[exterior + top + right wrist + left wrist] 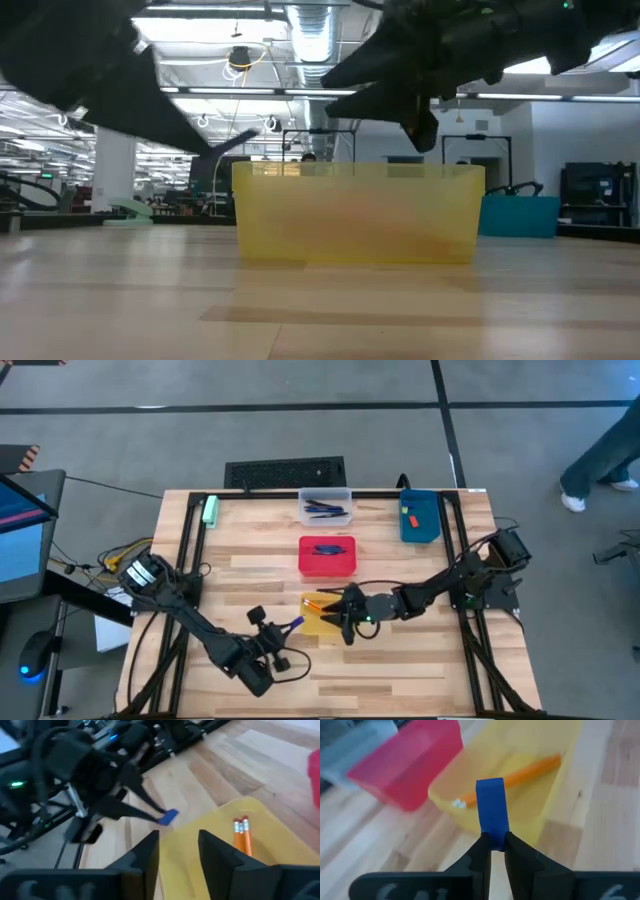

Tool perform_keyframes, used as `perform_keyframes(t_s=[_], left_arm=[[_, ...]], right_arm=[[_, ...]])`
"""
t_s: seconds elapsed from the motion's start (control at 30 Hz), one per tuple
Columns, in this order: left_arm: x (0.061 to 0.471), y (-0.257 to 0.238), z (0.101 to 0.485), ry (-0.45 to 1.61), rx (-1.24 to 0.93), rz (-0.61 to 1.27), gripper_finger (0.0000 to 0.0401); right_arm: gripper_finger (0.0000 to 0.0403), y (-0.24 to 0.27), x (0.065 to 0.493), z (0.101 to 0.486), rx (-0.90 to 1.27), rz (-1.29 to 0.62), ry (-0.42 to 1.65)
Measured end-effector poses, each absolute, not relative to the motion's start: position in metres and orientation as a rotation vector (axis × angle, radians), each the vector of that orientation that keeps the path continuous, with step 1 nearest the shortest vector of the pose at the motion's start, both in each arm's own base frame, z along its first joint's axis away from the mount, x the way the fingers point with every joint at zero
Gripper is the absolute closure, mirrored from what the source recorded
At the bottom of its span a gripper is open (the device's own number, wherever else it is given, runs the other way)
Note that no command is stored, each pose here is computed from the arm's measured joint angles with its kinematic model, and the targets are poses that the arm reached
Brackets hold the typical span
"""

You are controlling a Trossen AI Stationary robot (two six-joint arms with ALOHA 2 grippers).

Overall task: Sort crayons/erasers/pens/pencils in bins
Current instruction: Put the blue eraser into the blue bin, then adjust the orange pencils in the yellow bin

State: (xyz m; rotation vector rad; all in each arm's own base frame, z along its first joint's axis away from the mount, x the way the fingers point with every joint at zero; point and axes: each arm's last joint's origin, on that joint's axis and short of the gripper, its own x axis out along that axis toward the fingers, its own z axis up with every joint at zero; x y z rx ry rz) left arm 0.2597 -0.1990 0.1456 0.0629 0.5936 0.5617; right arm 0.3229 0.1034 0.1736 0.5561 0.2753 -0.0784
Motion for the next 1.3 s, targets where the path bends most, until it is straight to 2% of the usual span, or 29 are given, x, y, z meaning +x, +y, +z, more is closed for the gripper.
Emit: perform_keyframes(t_s=[0.2, 0.37, 0.67, 0.9, 1.13, 1.3], left_arm=[[0.276, -0.198, 0.162, 0.558, 0.119, 0.575, 0.0370], [0.290, -0.187, 0.169, 0.551, 0.149, 0.611, 0.0392], [0.281, -0.192, 0.167, 0.626, 0.184, 0.568, 0.0401], [0.265, -0.196, 0.161, 0.681, 0.164, 0.573, 0.0401], [0.250, -0.194, 0.172, 0.760, 0.200, 0.424, 0.0401], [0.224, -0.168, 0.171, 0.684, 0.093, 0.316, 0.0401]], right_arm=[[0.0221, 0.095, 0.327, 0.179, 0.575, -0.086, 0.216], [0.0212, 0.092, 0.330, 0.182, 0.562, -0.091, 0.205], [0.0216, 0.089, 0.323, 0.161, 0.342, -0.125, 0.432], [0.0260, 0.086, 0.324, 0.158, 0.259, -0.044, 0.494], [0.0341, 0.091, 0.337, 0.177, 0.155, 0.017, 0.551], [0.0376, 0.089, 0.351, 0.192, 0.094, 0.010, 0.605]])
